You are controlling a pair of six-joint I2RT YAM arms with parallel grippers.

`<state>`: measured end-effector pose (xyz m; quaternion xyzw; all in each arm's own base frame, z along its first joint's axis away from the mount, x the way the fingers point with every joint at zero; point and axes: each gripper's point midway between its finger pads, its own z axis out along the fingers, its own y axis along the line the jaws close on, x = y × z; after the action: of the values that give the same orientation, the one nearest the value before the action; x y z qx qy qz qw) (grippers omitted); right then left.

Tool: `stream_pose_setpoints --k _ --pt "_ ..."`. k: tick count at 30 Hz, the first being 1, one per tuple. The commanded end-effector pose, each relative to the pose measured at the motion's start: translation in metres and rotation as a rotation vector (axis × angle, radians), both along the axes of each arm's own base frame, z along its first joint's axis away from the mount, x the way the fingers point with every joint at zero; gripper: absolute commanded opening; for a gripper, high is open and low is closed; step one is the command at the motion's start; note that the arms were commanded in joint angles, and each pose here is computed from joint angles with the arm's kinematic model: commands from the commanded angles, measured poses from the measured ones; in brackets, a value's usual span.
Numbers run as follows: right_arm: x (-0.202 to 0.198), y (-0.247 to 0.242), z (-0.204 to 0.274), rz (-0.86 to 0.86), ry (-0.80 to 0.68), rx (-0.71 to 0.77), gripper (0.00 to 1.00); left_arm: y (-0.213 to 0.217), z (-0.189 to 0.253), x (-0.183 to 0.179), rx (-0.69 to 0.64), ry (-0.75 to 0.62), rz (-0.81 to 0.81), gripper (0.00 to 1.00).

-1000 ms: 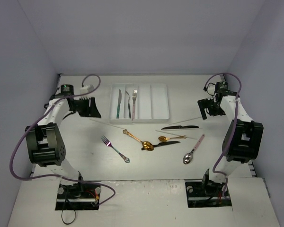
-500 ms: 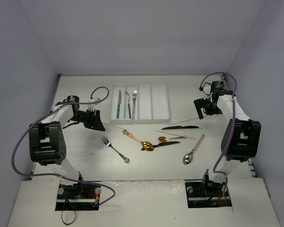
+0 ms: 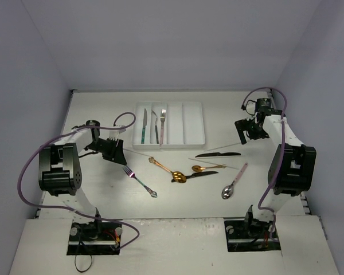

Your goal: Sort the eating utensils into containers

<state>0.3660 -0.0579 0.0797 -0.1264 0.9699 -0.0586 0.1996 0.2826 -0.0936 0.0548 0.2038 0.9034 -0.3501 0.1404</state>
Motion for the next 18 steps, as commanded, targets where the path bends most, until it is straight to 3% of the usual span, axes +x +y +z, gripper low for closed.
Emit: stream_pose_setpoints --k 1,11,18 --pt "0.006 -0.005 0.021 -0.003 -0.054 -0.029 1.0 -0.001 0.008 0.008 0.009 -0.061 -0.049 0.3" --pt "0.005 -0.007 0.022 0.0 -0.054 -0.044 0.99 -0.013 0.003 -0.001 -0.018 -0.01 -0.133 0.25" --pt "0.003 -0.009 0.022 0.001 -0.051 -0.052 0.99 -0.011 -0.003 -0.002 -0.009 0.022 -0.141 0.06"
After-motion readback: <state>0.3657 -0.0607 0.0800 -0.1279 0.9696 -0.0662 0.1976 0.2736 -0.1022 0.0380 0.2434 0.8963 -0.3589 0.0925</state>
